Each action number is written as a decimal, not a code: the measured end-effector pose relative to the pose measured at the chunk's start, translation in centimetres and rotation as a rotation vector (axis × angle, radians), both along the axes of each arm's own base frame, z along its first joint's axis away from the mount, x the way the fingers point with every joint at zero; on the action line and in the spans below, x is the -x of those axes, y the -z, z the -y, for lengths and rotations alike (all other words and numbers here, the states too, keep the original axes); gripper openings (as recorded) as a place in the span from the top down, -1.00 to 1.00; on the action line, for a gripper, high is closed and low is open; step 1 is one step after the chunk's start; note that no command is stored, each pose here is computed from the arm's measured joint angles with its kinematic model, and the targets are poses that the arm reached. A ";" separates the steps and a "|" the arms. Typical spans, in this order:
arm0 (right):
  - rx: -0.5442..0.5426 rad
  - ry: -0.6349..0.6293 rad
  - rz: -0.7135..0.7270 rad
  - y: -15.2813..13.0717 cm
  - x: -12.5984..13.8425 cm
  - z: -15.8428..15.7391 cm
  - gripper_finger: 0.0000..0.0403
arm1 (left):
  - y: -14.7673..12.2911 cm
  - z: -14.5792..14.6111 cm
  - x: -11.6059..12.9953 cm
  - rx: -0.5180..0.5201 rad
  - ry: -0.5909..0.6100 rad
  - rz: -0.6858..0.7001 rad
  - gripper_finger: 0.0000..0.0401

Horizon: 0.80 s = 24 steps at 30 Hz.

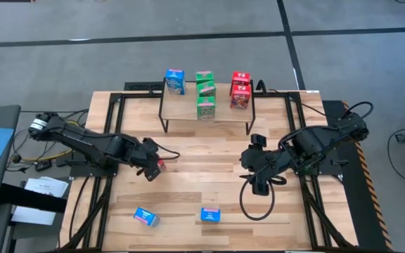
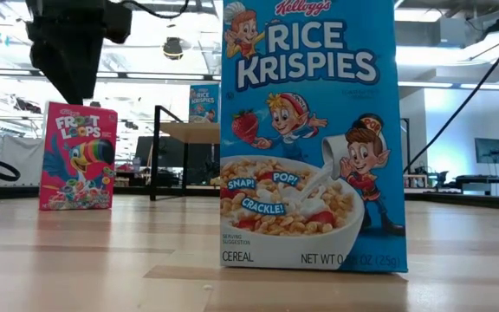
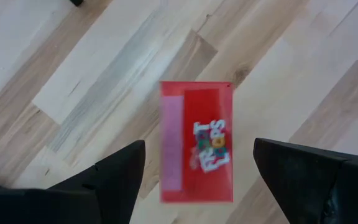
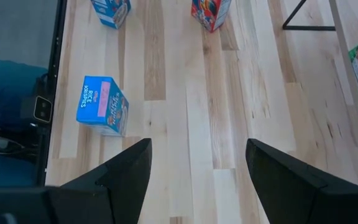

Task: Stack cereal on shelf
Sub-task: Put the red cereal box on the shelf aligned with the red cereal boxes

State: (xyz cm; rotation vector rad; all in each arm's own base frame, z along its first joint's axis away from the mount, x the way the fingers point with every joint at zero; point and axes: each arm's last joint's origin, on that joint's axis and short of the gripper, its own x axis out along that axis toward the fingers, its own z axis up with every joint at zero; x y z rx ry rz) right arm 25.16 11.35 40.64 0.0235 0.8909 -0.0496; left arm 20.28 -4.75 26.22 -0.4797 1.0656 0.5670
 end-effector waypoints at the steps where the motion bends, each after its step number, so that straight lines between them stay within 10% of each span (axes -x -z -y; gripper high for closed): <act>1: 0.000 0.000 0.000 0.0 0.0 0.0 -0.42 | 0.2 0.1 -0.2 -0.004 0.005 -0.012 -0.44; 24: 0.001 -0.003 -0.002 0.0 0.1 0.0 -0.42 | 2.7 0.7 -2.2 -0.039 0.106 -0.134 -0.21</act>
